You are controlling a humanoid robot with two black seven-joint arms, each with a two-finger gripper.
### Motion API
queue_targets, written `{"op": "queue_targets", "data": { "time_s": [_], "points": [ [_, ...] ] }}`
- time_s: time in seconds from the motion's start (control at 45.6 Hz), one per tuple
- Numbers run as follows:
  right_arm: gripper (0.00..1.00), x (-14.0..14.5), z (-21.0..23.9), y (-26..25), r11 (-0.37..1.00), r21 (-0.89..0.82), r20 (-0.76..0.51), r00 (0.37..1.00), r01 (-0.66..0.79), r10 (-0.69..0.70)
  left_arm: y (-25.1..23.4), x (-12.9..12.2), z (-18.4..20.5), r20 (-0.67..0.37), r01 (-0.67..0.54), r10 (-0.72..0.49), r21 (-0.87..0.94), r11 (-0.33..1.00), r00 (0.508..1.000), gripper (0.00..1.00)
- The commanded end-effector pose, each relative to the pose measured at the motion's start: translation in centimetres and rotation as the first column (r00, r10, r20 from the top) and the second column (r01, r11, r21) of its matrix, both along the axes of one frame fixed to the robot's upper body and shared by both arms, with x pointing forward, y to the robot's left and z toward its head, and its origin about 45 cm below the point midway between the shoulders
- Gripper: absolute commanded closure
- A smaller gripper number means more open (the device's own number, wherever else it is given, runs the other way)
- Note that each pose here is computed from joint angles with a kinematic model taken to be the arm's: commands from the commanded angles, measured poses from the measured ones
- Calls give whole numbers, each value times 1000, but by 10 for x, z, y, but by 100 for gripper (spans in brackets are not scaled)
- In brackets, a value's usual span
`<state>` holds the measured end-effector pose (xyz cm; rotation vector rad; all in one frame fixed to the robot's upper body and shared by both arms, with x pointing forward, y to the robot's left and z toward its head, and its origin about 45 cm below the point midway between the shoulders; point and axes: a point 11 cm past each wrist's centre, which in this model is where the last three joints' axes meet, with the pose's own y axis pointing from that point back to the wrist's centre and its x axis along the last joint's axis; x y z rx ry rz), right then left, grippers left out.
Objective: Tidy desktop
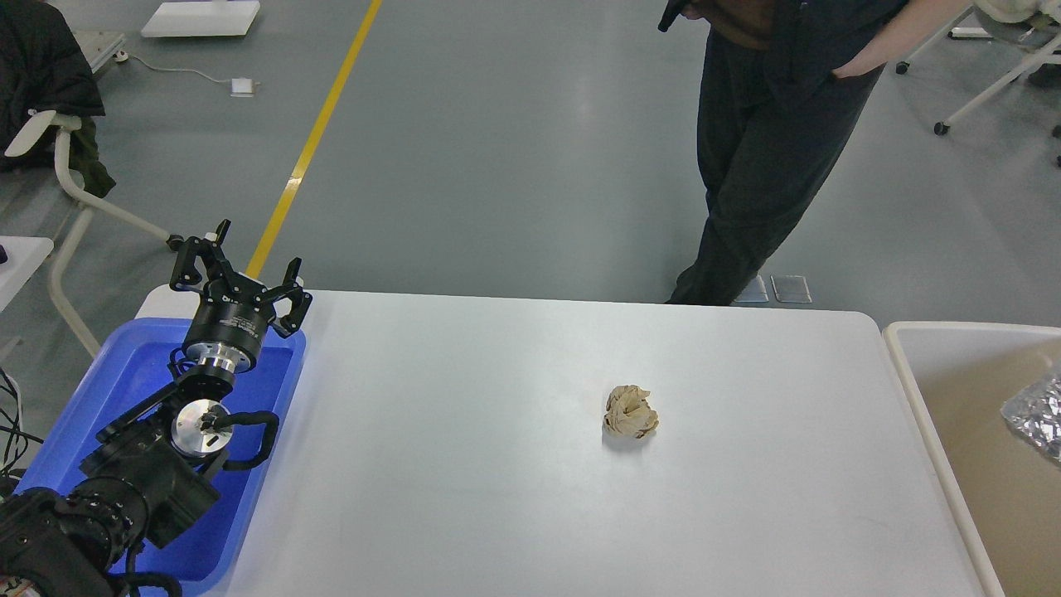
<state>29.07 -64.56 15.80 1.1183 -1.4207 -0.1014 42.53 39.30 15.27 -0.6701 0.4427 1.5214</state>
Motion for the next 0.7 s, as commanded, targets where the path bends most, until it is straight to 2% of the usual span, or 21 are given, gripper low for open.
{"op": "queue_targets", "data": {
  "time_s": [0.0, 0.066, 0.11, 0.175, 0.197, 0.241, 0.285, 0.307, 0.526, 0.68],
  "points": [
    [100, -5, -24, 13, 1000, 15, -10, 1000, 20, -20, 0, 0, 0, 0, 0, 0, 0, 1000, 1000, 0],
    [100, -5, -23, 12, 1000, 14, -2, 1000, 26, -26, 0, 0, 0, 0, 0, 0, 0, 1000, 1000, 0],
    [92, -6, -24, 11, 999, 15, 2, 1000, 31, -31, 0, 0, 0, 0, 0, 0, 0, 1000, 1000, 0],
    [66, -7, -20, 7, 999, 3, 29, 998, 49, -49, 0, 0, -1, -1, 0, 0, 0, 1000, 1000, 0],
    [45, -7, -17, 5, 998, -8, 46, 997, 59, -58, 0, 0, 0, 0, 0, 0, 0, 1000, 1000, 0],
    [24, -6, -14, 2, 997, -21, 71, 995, 73, -71, 1, 0, 0, 1, -1, 1, 1, 1000, 1000, 0],
    [7, -6, -12, 1, 996, -31, 93, 992, 86, -83, 1, 0, 0, -1, -1, 1, 1, 1000, 1000, 0],
    [2, -5, -11, 1, 995, -31, 105, 990, 93, -90, 0, 0, -1, -1, 0, 0, 0, 1000, 1000, 0],
    [1, 1, -13, 7, 986, 76, 185, 970, 147, -159, 0, 0, 0, 0, 0, 0, 0, 1000, 1000, 0],
    [1, 5, 8, -5, 975, 112, 270, 938, 193, -217, 0, 0, -1, -1, 0, 0, 0, 1000, 1000, 0]
  ]
}}
